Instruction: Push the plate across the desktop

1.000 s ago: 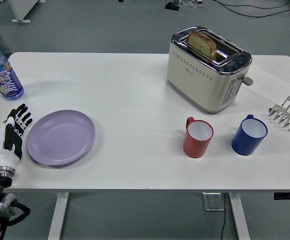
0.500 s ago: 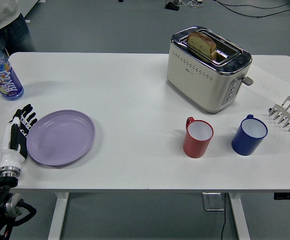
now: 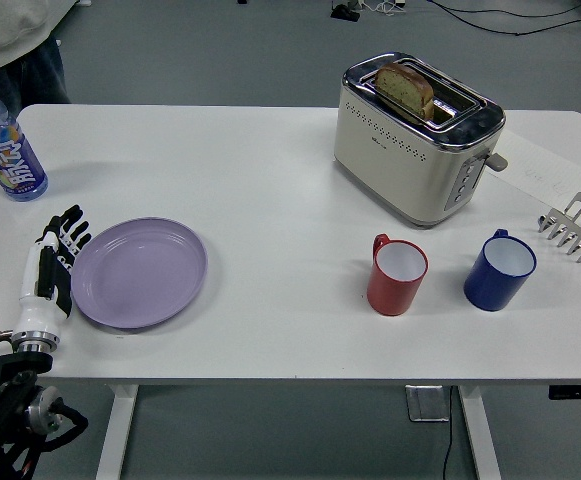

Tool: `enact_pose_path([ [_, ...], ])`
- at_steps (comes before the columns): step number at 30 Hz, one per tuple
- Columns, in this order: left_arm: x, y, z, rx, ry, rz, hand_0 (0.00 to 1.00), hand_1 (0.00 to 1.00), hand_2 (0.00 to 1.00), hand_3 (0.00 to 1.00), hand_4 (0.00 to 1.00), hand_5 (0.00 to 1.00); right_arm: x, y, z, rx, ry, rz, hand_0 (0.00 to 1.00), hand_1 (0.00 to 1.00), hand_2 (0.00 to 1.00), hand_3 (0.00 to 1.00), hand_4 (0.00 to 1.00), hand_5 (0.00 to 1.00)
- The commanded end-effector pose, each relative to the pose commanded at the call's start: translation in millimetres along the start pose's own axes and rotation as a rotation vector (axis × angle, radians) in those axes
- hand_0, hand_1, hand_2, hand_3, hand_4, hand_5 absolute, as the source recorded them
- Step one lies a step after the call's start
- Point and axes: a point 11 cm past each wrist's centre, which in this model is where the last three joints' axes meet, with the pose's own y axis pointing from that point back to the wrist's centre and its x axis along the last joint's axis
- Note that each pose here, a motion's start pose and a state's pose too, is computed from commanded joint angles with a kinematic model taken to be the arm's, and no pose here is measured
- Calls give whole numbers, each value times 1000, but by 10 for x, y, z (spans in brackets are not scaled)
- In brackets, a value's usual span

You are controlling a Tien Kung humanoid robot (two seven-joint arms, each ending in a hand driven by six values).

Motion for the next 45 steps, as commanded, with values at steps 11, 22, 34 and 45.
enact_pose_path([
  [11,-129,16,-7,-12,21,3,862,894,902,803,506,998,5,0,14,-2,1,1,668,657,736,691,299,307],
  [22,-202,42,-46,-9,27,5,864,896,905,798,504,998,15,1,42,-7,1,1,669,657,737,691,299,308],
  [34,-248,65,-80,-4,15,-6,868,899,908,797,501,998,21,2,78,-13,6,2,668,658,736,692,300,309],
  [45,-301,21,-43,-17,10,-14,870,900,908,791,498,998,24,1,45,-6,7,2,668,656,736,691,300,309],
])
